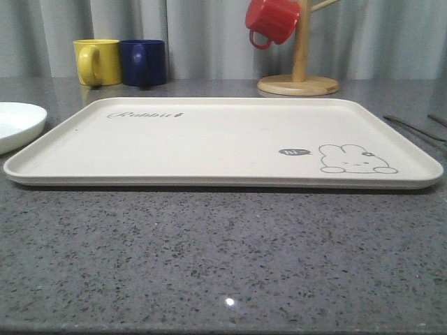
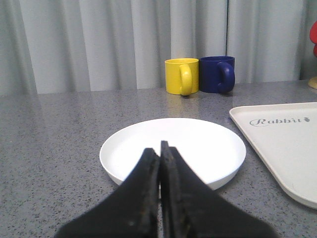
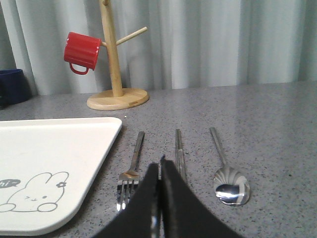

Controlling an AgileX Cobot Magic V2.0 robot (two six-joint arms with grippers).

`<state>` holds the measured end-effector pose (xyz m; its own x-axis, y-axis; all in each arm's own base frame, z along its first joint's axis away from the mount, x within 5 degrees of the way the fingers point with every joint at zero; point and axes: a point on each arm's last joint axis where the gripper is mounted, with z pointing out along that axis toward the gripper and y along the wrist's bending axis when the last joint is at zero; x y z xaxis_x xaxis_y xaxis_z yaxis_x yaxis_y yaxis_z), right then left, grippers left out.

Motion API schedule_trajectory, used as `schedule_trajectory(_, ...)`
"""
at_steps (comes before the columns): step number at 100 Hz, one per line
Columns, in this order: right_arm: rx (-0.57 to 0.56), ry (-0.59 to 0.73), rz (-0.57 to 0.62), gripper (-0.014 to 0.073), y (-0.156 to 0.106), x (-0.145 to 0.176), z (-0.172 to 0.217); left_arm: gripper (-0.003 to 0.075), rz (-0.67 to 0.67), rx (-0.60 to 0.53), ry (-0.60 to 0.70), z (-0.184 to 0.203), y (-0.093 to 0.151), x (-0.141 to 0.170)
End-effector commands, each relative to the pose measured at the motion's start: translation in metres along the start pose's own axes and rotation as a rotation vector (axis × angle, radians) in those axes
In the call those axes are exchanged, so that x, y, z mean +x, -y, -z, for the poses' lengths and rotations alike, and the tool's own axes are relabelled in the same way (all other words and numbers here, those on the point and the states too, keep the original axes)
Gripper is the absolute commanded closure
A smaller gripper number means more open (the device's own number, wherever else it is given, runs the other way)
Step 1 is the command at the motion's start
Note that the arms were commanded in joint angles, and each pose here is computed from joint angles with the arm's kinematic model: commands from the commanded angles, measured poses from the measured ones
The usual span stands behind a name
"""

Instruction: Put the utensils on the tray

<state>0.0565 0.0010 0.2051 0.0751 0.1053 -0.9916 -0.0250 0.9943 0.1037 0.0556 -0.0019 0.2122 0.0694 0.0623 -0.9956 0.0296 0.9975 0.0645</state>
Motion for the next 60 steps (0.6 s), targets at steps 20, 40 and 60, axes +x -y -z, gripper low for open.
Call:
schedule_trajectory(20, -0.001, 0.114, 0.013, 0.0664, -0.001, -0.014, 0.003, 0.0738, 0.008, -0.004, 0.075, 0.002, 0.0, 0.005)
schedule_trajectory(40, -0.001, 0.114, 0.013, 0.0664, -0.001, -0.014, 0.003, 0.0738, 0.006, -0.005, 0.083, 0.002, 0.0, 0.002)
schedule_trajectory(60, -0.004, 0.114, 0.012, 0.0664, -0.001, -0.014, 0.003, 0.0738, 0.014, -0.007, 0.118, 0.005, -0.002, -0.027)
